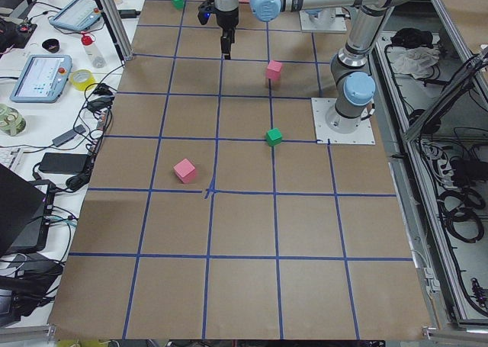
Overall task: Align button upright
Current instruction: 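Close the right gripper on the blue push-button switch inside the bin, then lift the switch out of the pink bin with the right gripper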
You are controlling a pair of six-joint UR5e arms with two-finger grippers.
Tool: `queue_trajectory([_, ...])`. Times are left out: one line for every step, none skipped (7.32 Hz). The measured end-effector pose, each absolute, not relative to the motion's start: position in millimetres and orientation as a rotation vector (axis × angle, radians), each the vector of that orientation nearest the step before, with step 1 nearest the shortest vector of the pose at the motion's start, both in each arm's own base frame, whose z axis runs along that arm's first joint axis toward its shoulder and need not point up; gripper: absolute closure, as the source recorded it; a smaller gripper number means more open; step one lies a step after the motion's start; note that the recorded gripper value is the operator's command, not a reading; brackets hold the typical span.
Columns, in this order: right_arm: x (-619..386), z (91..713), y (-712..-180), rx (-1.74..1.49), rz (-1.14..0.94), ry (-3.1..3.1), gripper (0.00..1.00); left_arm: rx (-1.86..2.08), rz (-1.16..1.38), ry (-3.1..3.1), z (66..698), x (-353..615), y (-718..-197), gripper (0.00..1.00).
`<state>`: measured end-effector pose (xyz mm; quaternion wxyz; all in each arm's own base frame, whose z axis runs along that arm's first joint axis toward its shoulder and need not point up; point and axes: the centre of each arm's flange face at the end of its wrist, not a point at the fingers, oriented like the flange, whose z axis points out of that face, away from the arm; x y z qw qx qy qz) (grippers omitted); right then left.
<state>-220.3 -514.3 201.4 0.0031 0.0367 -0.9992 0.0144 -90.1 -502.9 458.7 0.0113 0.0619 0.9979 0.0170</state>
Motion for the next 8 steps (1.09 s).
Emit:
queue_trajectory([-220, 201, -513, 0.042, 0.038, -3.131, 0.00, 0.193, 0.053, 3.112, 459, -90, -503, 0.00])
queue_trajectory([-220, 199, -512, -0.001, 0.029, -3.130, 0.00, 0.192, 0.055, 3.111, 459, -90, -503, 0.00])
queue_trajectory([-219, 197, -510, -0.019, 0.020, -3.129, 0.01, 0.191, 0.055, 3.111, 459, -90, -503, 0.00])
queue_trajectory([-218, 195, -507, -0.026, 0.007, -3.124, 0.02, 0.191, 0.055, 3.112, 459, -90, -503, 0.00])
queue_trajectory([-218, 193, -505, -0.031, -0.010, -3.114, 0.11, 0.190, 0.055, 3.111, 459, -90, -503, 0.00])
queue_trajectory([-218, 192, -504, -0.033, -0.020, -3.109, 0.30, 0.189, 0.055, 3.110, 459, -89, -503, 0.00])
queue_trajectory([-219, 192, -503, -0.033, -0.025, -3.106, 0.43, 0.189, 0.057, 3.109, 458, -89, -503, 0.00])
queue_trajectory([-219, 192, -503, -0.032, -0.028, -3.104, 0.61, 0.188, 0.060, 3.109, 458, -89, -503, 0.00])
